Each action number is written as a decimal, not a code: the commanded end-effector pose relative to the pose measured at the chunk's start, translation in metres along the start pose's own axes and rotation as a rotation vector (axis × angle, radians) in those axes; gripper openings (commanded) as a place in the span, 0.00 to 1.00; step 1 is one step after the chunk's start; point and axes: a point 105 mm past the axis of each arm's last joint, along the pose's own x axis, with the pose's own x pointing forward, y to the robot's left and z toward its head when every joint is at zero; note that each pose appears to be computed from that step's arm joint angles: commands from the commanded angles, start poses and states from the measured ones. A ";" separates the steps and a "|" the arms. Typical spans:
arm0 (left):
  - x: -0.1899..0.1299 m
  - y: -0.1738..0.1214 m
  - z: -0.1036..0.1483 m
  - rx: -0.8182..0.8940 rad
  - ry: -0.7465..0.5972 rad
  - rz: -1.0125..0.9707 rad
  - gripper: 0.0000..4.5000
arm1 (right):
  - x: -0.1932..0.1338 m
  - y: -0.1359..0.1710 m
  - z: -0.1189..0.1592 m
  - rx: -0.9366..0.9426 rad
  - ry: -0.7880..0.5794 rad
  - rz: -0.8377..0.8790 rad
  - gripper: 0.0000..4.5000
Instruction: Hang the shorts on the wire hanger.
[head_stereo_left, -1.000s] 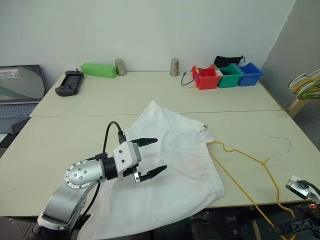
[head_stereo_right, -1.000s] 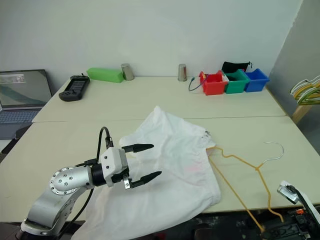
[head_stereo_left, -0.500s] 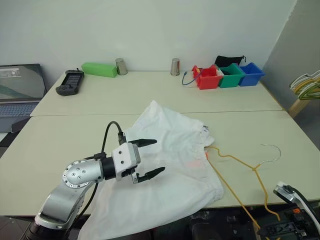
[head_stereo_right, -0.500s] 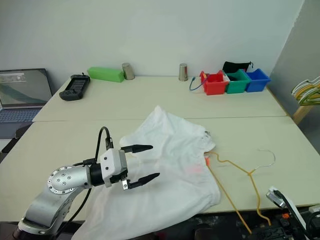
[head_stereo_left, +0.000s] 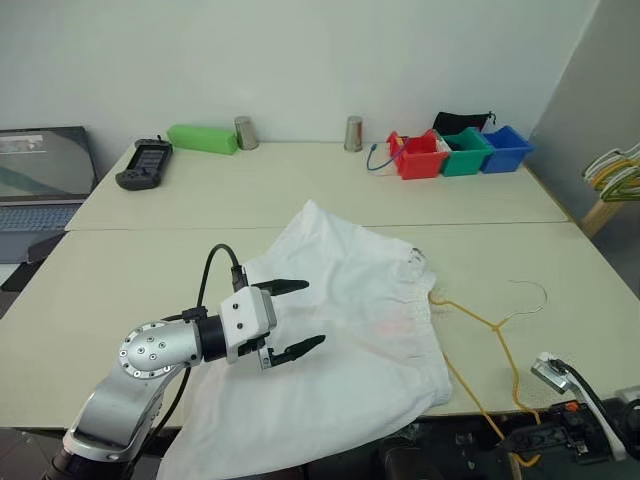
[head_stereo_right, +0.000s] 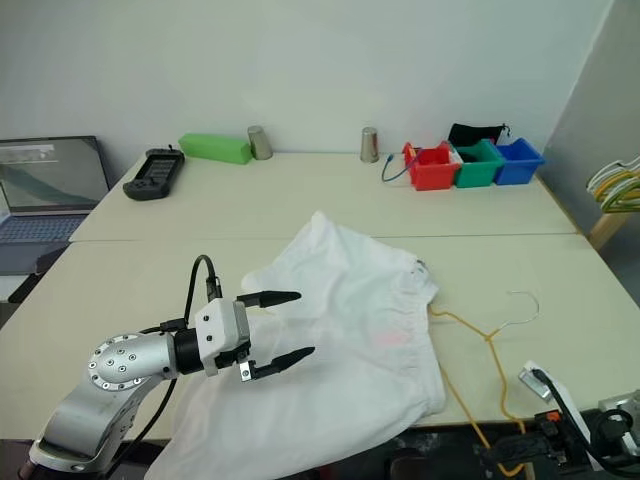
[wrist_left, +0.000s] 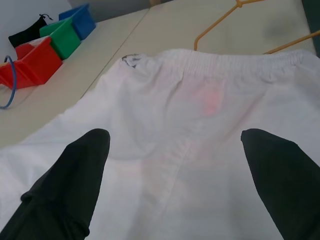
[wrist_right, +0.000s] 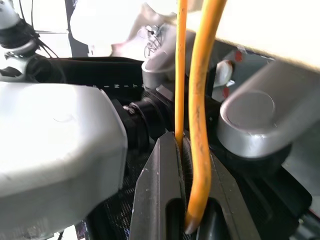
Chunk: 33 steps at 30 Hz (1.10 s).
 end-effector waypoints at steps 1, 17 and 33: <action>-0.001 0.007 0.013 0.065 -0.022 0.016 1.00 | 0.021 0.005 0.014 0.008 -0.021 0.072 0.00; -0.002 0.008 0.014 0.082 -0.019 0.024 1.00 | 0.015 -0.014 0.086 0.071 -0.311 -0.018 0.00; 0.009 0.005 0.016 0.078 -0.059 0.008 1.00 | -0.003 0.033 0.104 -0.099 -0.282 0.028 0.00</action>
